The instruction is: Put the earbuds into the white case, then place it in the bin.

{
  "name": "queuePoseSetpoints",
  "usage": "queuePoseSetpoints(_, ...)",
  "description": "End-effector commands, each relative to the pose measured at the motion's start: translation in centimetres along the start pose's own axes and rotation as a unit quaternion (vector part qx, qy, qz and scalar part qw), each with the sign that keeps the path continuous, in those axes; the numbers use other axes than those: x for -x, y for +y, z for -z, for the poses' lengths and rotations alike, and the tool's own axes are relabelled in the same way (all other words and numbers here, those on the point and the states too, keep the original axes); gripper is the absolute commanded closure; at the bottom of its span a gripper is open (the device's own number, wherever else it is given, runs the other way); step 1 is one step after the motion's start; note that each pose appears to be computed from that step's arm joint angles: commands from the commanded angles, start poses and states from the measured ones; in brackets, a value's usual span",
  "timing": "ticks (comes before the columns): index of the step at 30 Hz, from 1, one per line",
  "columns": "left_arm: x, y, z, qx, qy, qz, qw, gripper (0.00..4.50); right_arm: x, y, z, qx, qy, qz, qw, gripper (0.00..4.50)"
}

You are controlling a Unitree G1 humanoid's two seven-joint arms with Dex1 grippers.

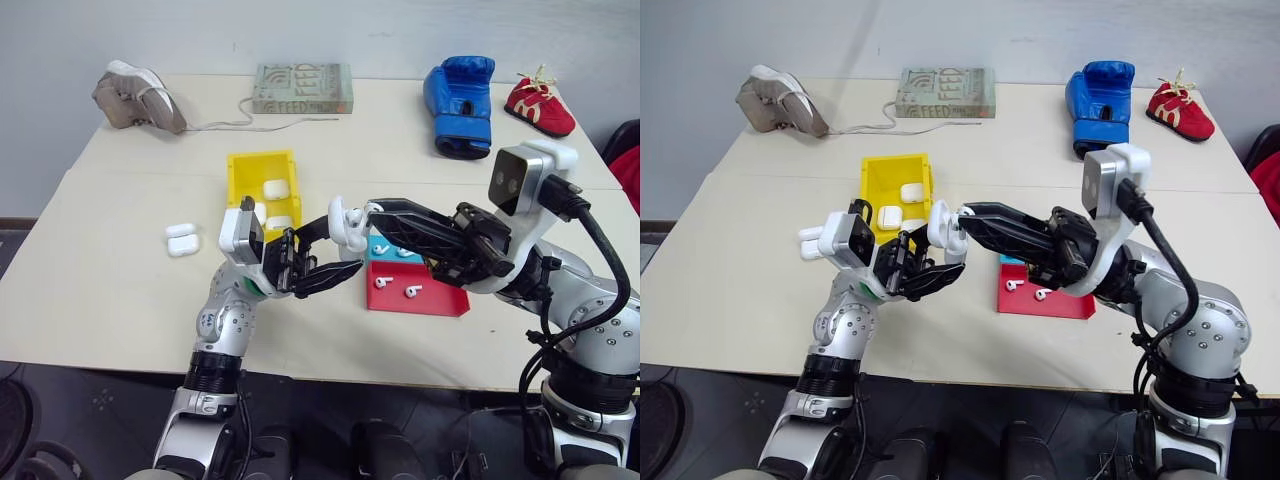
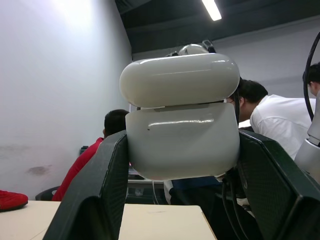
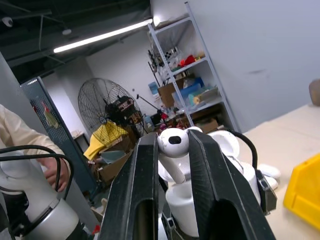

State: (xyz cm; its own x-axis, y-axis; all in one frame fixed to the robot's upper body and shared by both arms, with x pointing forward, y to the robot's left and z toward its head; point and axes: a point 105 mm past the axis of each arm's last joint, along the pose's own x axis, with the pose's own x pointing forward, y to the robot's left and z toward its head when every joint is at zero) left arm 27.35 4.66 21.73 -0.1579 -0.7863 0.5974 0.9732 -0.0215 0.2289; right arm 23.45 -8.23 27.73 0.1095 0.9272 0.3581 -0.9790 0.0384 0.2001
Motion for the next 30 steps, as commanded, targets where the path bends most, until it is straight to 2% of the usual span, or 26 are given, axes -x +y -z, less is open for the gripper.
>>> queuePoseSetpoints(1, -0.7, -0.2, -0.5, -0.016, -0.004, 0.015, 1.0, 1.72, -0.3, 0.8, 0.2, 0.014, 0.009, -0.016, 1.0, 4.06)
queuePoseSetpoints(15, -0.8, -0.3, -0.6, -0.024, -0.001, 0.016, 1.0, 1.72, 0.1, -1.1, 2.3, 0.008, 0.053, 0.031, 0.998, 4.06)
queuePoseSetpoints(17, -0.9, -0.4, -0.7, -0.025, -0.001, 0.017, 1.0, 1.72, 0.1, -1.3, 2.1, 0.016, 0.05, 0.037, 0.998, 3.29)
queuePoseSetpoints(18, -0.9, -0.4, -0.7, -0.026, -0.001, 0.018, 1.0, 1.72, 0.1, -1.3, 2.0, 0.018, 0.05, 0.036, 0.998, 3.12)
queuePoseSetpoints(19, -0.9, -0.4, -0.7, -0.026, -0.001, 0.018, 1.0, 1.72, 0.3, -1.1, 1.8, 0.03, 0.049, 0.036, 0.998, 2.72)
queuePoseSetpoints(23, -0.2, -0.2, -0.6, -0.028, 0.02, 0.007, 0.999, 1.72, 2.1, 0.7, 0.8, 0.039, 0.053, 0.022, 0.998, 1.42)
queuePoseSetpoints(26, 1.2, 0.2, 0.6, -0.03, 0.093, -0.009, 0.995, 1.72, 4.3, 1.4, 0.4, 0.02, 0.063, 0.046, 0.997, 1.42)
queuePoseSetpoints(29, 2.5, 1.1, 2.2, -0.058, 0.199, -0.019, 0.978, 1.72, 5.9, 1.1, 0.6, 0.028, 0.085, 0.083, 0.992, 1.42)
queuePoseSetpoints(30, 3.0, 1.2, 3.1, -0.075, 0.251, -0.009, 0.965, 1.72, 6.3, 0.6, 0.9, 0.049, 0.104, 0.101, 0.988, 1.59)
